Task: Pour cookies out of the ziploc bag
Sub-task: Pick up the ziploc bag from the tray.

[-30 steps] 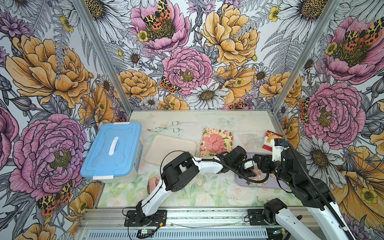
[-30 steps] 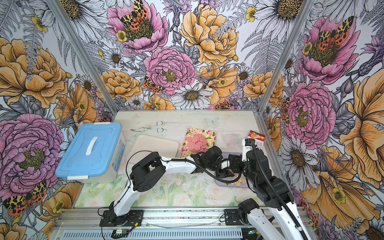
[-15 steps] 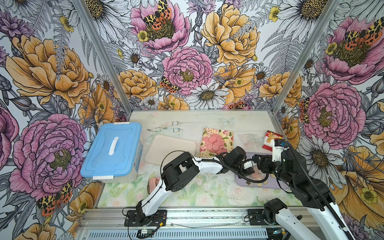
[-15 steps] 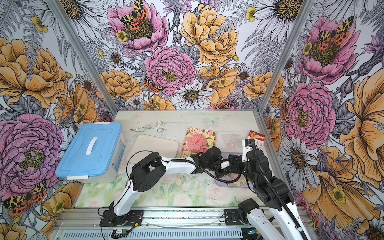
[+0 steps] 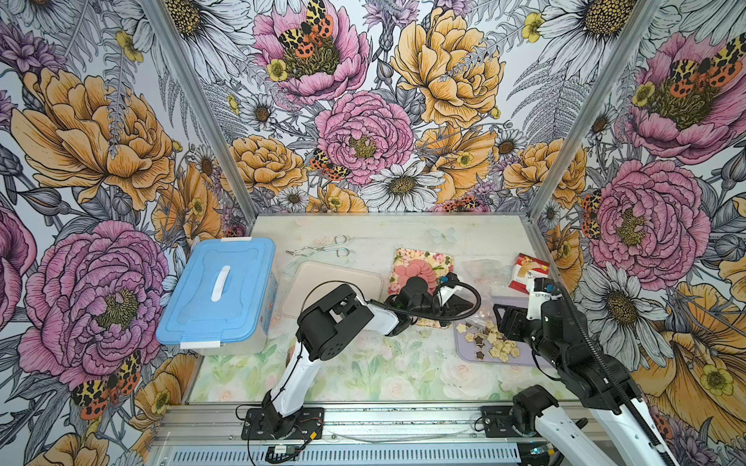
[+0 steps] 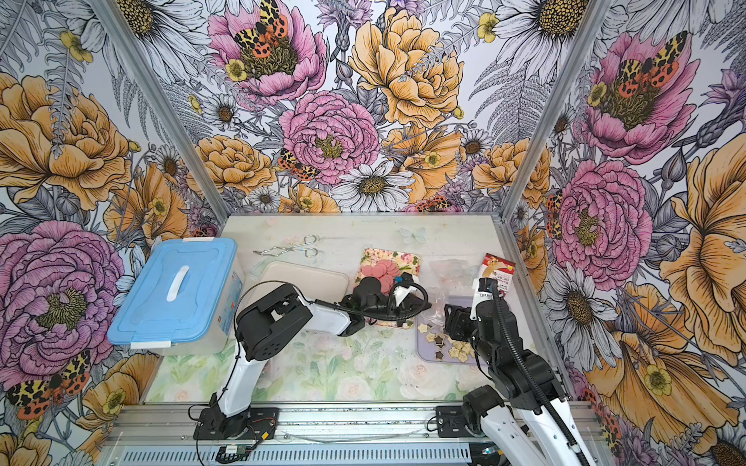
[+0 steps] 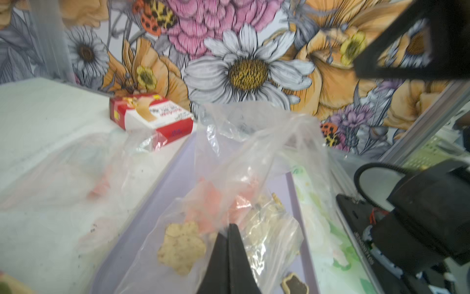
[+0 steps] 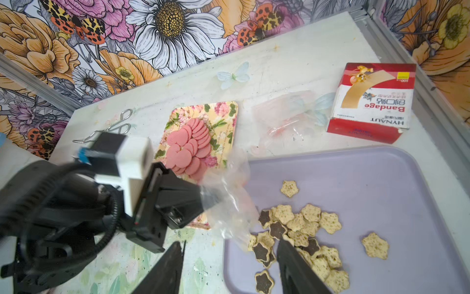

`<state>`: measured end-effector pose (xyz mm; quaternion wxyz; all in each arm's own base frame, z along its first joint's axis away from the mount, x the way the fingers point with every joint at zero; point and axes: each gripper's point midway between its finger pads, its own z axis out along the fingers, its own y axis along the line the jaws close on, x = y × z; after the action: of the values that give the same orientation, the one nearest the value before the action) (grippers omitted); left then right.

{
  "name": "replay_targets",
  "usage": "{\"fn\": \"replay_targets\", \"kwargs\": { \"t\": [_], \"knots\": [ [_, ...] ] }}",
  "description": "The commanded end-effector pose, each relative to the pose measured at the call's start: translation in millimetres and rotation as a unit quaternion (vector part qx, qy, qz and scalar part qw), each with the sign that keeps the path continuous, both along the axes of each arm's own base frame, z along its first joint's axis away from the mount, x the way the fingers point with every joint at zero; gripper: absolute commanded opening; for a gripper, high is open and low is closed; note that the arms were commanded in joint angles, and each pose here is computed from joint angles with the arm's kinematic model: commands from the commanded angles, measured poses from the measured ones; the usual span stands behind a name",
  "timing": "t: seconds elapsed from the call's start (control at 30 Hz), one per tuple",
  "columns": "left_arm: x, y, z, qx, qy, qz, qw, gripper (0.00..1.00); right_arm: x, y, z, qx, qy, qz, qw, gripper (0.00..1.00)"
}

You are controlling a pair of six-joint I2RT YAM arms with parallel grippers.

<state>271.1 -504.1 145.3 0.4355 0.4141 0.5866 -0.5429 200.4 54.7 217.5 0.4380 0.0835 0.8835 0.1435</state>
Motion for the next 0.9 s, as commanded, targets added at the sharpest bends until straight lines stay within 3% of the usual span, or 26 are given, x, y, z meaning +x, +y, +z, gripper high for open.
{"fn": "replay_targets", "kwargs": {
  "t": [0.0, 0.33, 0.47, 0.63, 0.87],
  "knots": [
    [-1, 10, 47, -0.124, 0.015, -0.045, 0.991, 0.0, 4, -1, 2, 0.025, -0.018, -0.02, 0.999, 0.59],
    [0, 7, 67, -0.153, 0.041, -0.084, 0.984, 0.0, 9, 2, -12, 0.034, -0.017, -0.022, 0.999, 0.55],
    [-21, -1, 75, -0.15, 0.059, -0.141, 0.977, 0.0, 17, 8, -21, 0.034, -0.007, -0.014, 0.999, 0.55],
    [-40, -1, 79, -0.131, 0.103, -0.195, 0.967, 0.0, 20, 17, -8, 0.05, -0.04, 0.009, 0.998, 0.55],
    [-37, 23, 86, -0.122, 0.131, -0.184, 0.966, 0.0, 13, 17, 5, 0.054, -0.072, 0.024, 0.996, 0.56]
  ]
}}
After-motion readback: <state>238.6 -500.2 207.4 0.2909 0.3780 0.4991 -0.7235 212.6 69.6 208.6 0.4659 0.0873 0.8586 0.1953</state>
